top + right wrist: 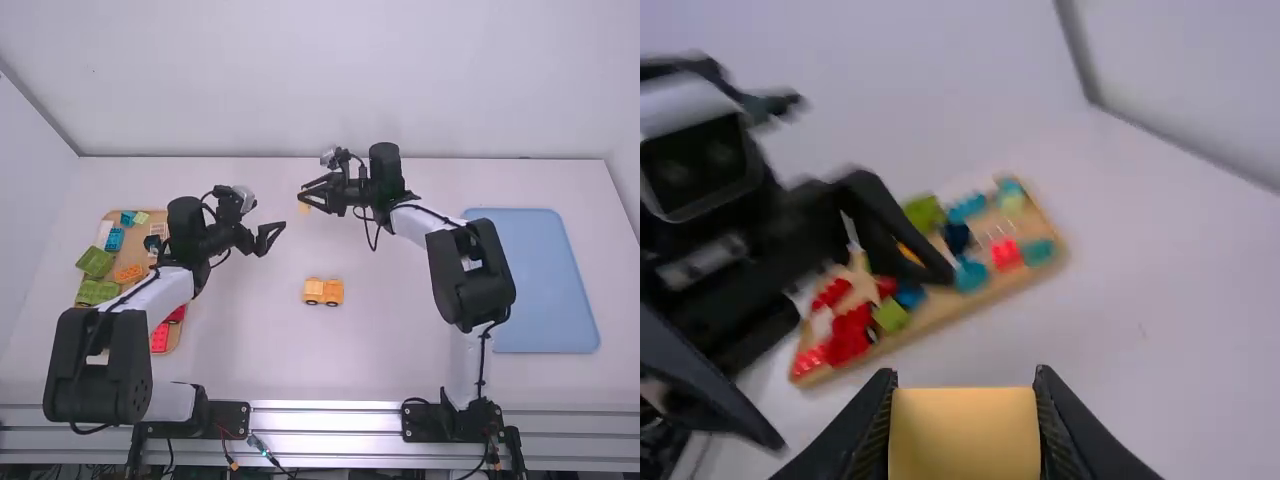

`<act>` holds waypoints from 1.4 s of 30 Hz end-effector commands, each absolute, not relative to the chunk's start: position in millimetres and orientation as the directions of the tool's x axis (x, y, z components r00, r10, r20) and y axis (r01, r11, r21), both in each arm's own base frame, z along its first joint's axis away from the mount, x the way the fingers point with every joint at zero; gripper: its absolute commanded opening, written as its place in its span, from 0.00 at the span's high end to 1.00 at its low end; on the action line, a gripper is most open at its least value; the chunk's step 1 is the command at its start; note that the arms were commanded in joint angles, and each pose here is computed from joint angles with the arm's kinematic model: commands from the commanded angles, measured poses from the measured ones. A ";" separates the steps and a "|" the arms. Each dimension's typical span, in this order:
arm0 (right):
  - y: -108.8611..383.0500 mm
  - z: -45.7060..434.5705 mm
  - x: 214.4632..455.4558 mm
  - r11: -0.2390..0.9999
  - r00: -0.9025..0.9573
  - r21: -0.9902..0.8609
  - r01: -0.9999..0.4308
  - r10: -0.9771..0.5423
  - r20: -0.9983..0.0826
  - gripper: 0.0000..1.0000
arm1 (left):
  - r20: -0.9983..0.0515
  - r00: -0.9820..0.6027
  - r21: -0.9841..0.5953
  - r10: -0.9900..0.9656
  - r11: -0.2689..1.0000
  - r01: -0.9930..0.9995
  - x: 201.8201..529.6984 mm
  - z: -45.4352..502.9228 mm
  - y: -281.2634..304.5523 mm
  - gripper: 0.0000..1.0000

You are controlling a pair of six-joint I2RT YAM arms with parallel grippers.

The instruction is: Assemble lego blocks to make yellow taxi

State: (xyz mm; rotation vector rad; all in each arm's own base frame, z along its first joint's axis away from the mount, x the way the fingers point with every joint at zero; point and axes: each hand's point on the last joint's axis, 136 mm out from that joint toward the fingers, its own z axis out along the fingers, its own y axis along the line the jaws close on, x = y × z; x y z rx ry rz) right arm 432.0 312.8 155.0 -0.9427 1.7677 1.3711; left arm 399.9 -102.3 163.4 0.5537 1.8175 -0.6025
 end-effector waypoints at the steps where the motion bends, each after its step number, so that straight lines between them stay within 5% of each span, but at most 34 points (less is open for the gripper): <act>1: 309.5 181.1 447.6 0.328 -0.326 0.254 -0.910 -0.185 -0.927 0.84 | -0.946 -0.311 -0.110 0.089 0.814 0.571 407.8 156.5 -89.7 0.01; 7: 261.9 154.1 432.9 0.614 -0.425 0.053 -0.788 -0.480 -0.767 0.85 | -0.957 -0.276 -0.077 0.093 0.833 0.548 413.8 163.1 -84.6 0.01; 13: 215.1 112.7 391.9 0.782 -0.705 0.090 -0.617 -0.498 -0.505 0.85 | -0.975 -0.202 -0.033 0.095 0.833 0.552 418.9 179.0 -84.4 0.01; 20: 174.2 70.5 351.6 0.955 -0.942 0.116 -0.275 -0.243 -0.230 0.91 | -0.988 -0.118 0.016 0.098 0.833 0.553 423.1 196.8 -84.3 0.01; 26: 159.8 38.1 324.6 0.984 -0.984 0.112 -0.139 -0.124 -0.129 0.81 | -0.987 -0.130 0.010 0.097 0.833 0.553 422.6 194.4 -84.3 0.01; 33: 148.2 5.2 300.5 0.994 -0.998 0.107 -0.021 -0.013 -0.068 0.88 | -0.984 -0.154 -0.008 0.093 0.833 0.553 421.6 189.6 -84.4 0.01; 35: 141.2 -2.1 298.0 0.991 -0.995 0.109 0.075 0.081 -0.055 0.99 | -0.984 -0.153 -0.007 0.093 0.831 0.556 421.3 190.0 -85.0 0.01; 42: 127.1 -11.4 289.1 0.838 -0.845 0.111 0.535 0.534 0.041 1.00 | -0.983 -0.157 -0.010 0.093 0.832 0.555 421.2 189.0 -84.8 0.01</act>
